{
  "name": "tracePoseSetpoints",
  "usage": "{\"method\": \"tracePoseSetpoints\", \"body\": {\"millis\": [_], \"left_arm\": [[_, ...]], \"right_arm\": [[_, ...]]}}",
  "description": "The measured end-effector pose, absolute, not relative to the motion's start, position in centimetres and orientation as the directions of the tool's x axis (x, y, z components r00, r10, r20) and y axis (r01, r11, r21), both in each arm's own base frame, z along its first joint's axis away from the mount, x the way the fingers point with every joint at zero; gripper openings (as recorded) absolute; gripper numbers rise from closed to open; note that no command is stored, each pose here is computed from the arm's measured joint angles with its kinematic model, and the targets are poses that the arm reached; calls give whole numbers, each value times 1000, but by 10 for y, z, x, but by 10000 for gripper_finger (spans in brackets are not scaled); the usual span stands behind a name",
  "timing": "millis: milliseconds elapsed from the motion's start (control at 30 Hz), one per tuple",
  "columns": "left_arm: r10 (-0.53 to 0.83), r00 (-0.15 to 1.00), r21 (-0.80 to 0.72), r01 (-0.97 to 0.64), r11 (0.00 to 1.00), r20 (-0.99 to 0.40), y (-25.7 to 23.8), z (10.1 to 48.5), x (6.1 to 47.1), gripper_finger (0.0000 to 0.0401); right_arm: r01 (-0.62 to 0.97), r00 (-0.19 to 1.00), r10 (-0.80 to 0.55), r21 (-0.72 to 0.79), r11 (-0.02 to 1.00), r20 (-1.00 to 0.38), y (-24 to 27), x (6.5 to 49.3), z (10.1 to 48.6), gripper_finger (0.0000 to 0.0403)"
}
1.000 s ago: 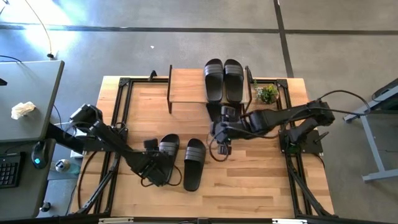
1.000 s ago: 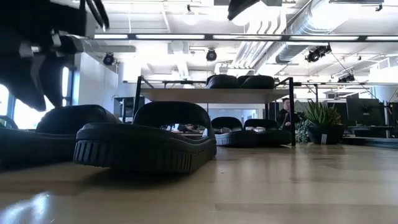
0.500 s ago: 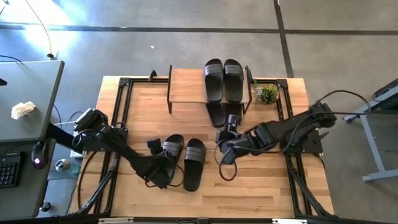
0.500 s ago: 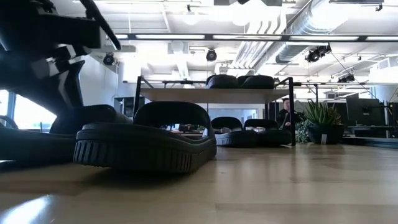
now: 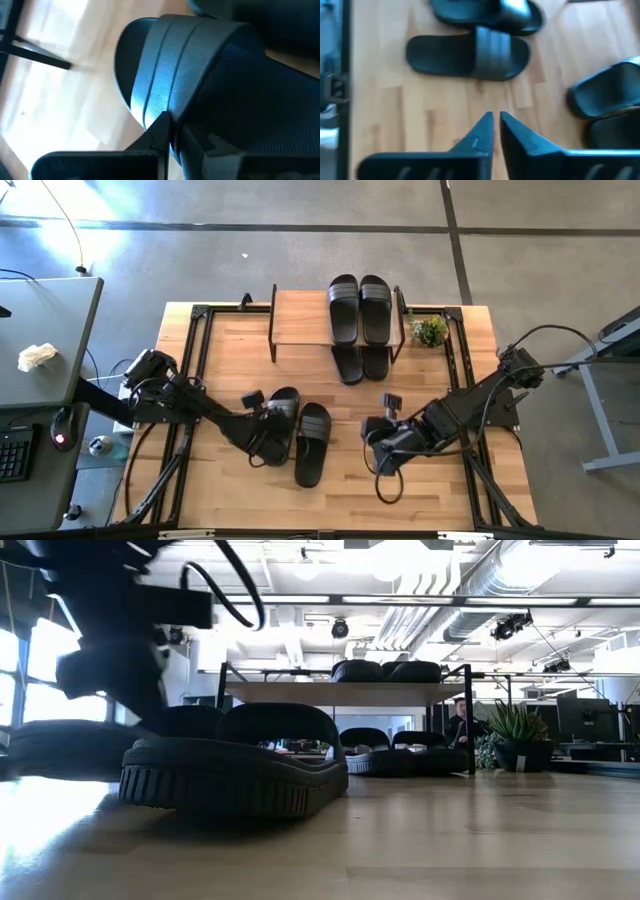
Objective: Pick and place slides into the shelf
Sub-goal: Put the black slipper under the shelf
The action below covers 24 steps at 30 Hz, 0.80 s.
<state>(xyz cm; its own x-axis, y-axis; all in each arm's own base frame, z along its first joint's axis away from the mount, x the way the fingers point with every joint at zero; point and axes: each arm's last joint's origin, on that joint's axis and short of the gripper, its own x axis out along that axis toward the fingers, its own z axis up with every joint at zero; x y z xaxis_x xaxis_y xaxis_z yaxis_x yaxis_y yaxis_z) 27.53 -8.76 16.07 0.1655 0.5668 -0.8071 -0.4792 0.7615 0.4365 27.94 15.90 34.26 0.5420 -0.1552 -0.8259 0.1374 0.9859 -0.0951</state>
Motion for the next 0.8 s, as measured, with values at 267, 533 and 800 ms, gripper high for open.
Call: {"method": "tracePoseSetpoints", "body": {"millis": [267,533,800], "left_arm": [[610,155,474,-495,729,-777,-60,160,287,7],[649,143,508,-506,696,-747,-33,161,296,16],[672,107,512,-563,648,-733,1,162,303,13]], "right_arm": [[103,558,-69,-14,995,-827,177,269,315,2],[114,693,146,307,945,-706,174,261,232,0],[195,731,112,364,911,-673,165,250,191,0]]}}
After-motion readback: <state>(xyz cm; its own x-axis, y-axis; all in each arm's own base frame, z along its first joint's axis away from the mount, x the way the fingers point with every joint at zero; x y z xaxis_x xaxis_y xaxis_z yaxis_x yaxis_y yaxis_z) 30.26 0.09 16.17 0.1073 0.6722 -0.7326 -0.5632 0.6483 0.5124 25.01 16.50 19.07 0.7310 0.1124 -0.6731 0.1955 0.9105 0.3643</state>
